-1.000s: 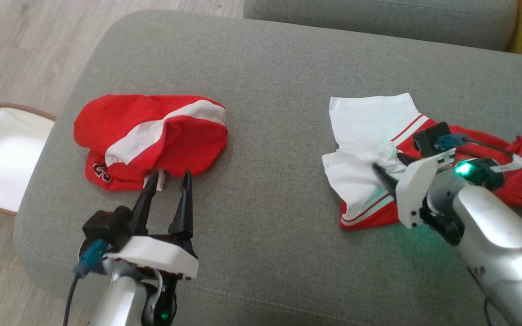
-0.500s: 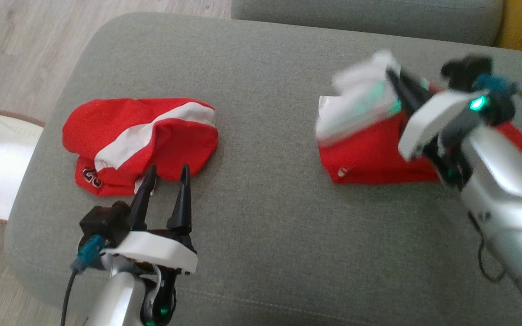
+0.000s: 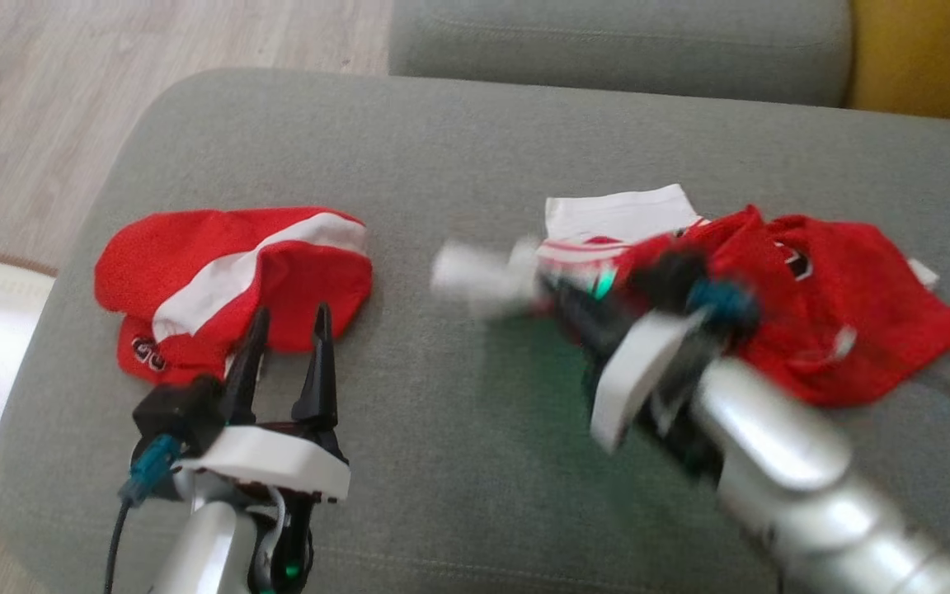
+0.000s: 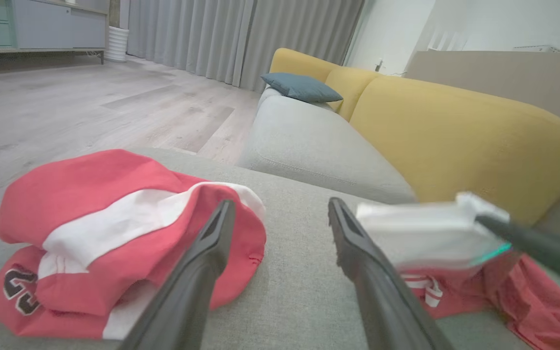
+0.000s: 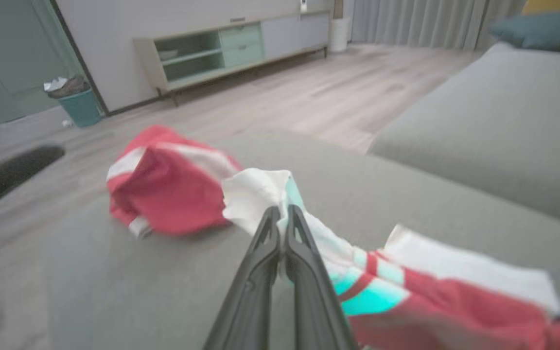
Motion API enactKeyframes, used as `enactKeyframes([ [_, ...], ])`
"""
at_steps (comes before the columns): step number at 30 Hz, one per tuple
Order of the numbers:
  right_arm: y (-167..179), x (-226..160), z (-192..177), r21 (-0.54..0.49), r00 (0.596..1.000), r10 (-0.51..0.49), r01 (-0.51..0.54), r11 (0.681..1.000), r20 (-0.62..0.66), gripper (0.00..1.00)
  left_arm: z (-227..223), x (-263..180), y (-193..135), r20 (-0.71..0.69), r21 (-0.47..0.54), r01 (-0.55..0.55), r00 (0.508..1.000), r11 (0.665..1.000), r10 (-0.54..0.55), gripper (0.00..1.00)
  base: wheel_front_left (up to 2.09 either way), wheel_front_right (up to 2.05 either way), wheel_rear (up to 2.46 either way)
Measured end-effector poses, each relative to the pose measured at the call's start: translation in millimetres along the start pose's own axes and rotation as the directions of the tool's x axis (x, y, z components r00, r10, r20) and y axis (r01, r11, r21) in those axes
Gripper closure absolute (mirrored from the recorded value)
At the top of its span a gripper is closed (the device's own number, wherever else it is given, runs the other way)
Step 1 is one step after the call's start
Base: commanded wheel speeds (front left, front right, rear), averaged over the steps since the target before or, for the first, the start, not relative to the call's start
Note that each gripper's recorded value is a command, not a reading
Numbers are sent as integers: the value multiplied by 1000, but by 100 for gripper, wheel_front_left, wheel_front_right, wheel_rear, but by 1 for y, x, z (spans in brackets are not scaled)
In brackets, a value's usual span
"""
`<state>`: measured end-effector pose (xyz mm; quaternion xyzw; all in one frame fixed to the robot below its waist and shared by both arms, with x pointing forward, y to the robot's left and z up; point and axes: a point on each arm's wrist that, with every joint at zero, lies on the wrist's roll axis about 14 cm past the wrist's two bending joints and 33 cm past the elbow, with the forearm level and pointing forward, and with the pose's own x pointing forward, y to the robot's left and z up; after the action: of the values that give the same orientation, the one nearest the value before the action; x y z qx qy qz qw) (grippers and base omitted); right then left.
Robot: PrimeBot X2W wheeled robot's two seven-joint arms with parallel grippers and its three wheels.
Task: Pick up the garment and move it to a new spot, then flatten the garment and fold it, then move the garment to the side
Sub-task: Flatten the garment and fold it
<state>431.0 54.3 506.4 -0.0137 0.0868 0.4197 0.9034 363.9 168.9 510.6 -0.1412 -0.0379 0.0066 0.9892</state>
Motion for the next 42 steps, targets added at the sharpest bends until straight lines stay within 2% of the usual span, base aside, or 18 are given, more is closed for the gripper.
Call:
enactKeyframes([
  [2,21,-12,-32,28,997,31,-29,999,-72,100,0,-1,-4,-1,-3,11,1000,1000,-11,0,0,0,0],
  [3,29,-19,-47,42,993,41,-37,998,-107,85,-2,-2,-5,-5,-4,15,1000,1000,-15,0,0,0,0],
  [4,35,-25,-59,48,990,46,-40,998,-136,0,-4,-3,-7,-10,-5,19,1000,1000,-19,0,0,0,0],
  [7,44,-40,-81,63,980,45,-34,997,-195,0,-7,-6,-11,-17,-8,32,999,999,-32,0,0,0,0],
  [10,43,-49,-84,74,980,18,-4,997,-197,0,-5,-4,-18,-10,0,55,998,998,-55,0,0,0,0],
  [13,22,-58,-75,89,986,-69,84,992,-154,0,-2,-1,-27,-3,3,82,997,997,-82,0,0,0,0],
  [15,-15,-76,-66,105,974,-202,212,972,-98,0,-2,2,-37,-1,1,113,994,994,-113,0,0,0,0],
  [18,-51,-103,-60,142,936,-350,352,925,-38,0,-2,4,-48,1,-3,145,989,989,-145,0,0,0,0],
  [22,-86,-145,-59,216,845,-533,514,830,38,0,-6,5,-60,-9,-14,181,983,983,-181,0,0,0,0],
  [25,-86,-166,-71,259,798,-602,574,777,39,0,-8,8,-68,-14,-16,201,979,979,-201,0,0,0,0],
  [29,-82,-183,-86,281,762,-647,618,734,15,0,-12,10,-73,-25,-20,216,976,976,-217,0,0,0,0],
  [33,-87,-184,-80,253,757,-653,627,737,24,0,-15,10,-73,-34,-21,217,975,976,-217,0,0,0,0],
  [41,-83,-148,-90,67,822,-564,568,820,-75,0,-25,5,-58,-65,-22,179,982,984,-180,0,0,0,0],
  [42,-83,-148,-90,67,822,-564,568,820,-75,0,-25,5,-58,-65,-22,179,982,984,-180,0,0,0,0],
])
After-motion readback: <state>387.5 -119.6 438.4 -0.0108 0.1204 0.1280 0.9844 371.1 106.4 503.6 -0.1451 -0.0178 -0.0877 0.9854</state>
